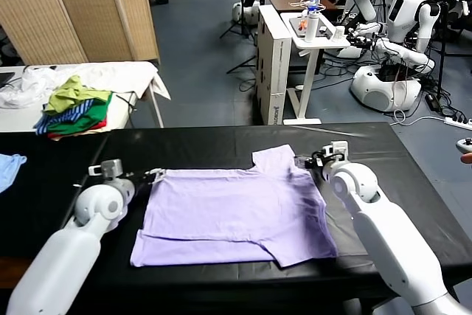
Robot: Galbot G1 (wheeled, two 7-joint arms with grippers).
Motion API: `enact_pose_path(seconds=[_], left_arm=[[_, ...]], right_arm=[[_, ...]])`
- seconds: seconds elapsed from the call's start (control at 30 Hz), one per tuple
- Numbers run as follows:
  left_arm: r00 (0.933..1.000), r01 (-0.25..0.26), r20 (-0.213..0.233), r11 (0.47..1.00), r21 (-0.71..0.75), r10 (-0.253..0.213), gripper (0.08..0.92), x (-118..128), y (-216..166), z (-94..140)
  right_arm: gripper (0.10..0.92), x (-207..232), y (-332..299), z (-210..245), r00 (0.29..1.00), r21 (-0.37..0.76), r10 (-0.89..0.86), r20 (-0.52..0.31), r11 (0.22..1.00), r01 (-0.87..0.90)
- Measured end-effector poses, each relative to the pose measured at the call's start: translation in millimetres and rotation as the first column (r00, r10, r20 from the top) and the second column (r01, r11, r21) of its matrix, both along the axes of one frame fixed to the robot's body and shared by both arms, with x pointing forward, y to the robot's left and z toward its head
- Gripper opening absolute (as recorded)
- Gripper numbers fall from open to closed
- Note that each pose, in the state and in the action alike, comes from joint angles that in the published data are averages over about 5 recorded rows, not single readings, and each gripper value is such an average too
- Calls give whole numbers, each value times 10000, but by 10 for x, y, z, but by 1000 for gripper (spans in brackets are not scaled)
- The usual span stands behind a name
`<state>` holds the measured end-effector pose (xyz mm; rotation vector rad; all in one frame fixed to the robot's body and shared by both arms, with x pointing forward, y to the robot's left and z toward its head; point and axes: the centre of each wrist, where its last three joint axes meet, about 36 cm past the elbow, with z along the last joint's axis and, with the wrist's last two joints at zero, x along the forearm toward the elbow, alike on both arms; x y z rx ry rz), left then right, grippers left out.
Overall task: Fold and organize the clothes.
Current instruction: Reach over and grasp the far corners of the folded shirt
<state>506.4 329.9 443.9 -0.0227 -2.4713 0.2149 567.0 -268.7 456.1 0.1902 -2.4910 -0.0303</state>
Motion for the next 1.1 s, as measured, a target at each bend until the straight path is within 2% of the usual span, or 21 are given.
enact_pose_path(seconds=[0.23,0.33,0.47,0.6,0.7,0.77,0.83,0.93,1.1], left_arm=[[10000,35,-40,10000,46,-35,864,32,-25,-65],[9999,97,-24,9999,95,-97,830,33,-31,-84],[9999,160,6,9998,134,-160,755,25,-29,-111],[9997,256,61,9996,142,-257,549,15,-31,-120],[9995,298,66,9995,126,-299,361,13,-36,-120],[9995,317,71,9994,114,-318,254,11,-40,-120],[9994,326,88,9994,105,-327,196,9,-41,-118],[9994,320,157,9994,96,-321,174,0,-40,-102],[9989,265,379,9996,90,-268,164,-56,-3,-35]], right_arm=[[755,45,46,-83,9998,-51,89,-189,9999,-90],[701,49,70,-101,9996,-72,182,-220,9998,-184],[504,49,96,-122,9993,-91,291,-243,9995,-293],[260,54,111,-145,9990,-88,347,-273,9993,-350],[161,56,115,-153,9988,-73,391,-281,9992,-393],[145,53,111,-147,9987,-43,441,-262,9990,-442],[140,41,97,-135,9984,10,515,-227,9987,-514],[140,2,62,-106,9981,142,621,-16,9980,-621],[140,-114,1,-27,9933,495,682,931,9961,-730]])
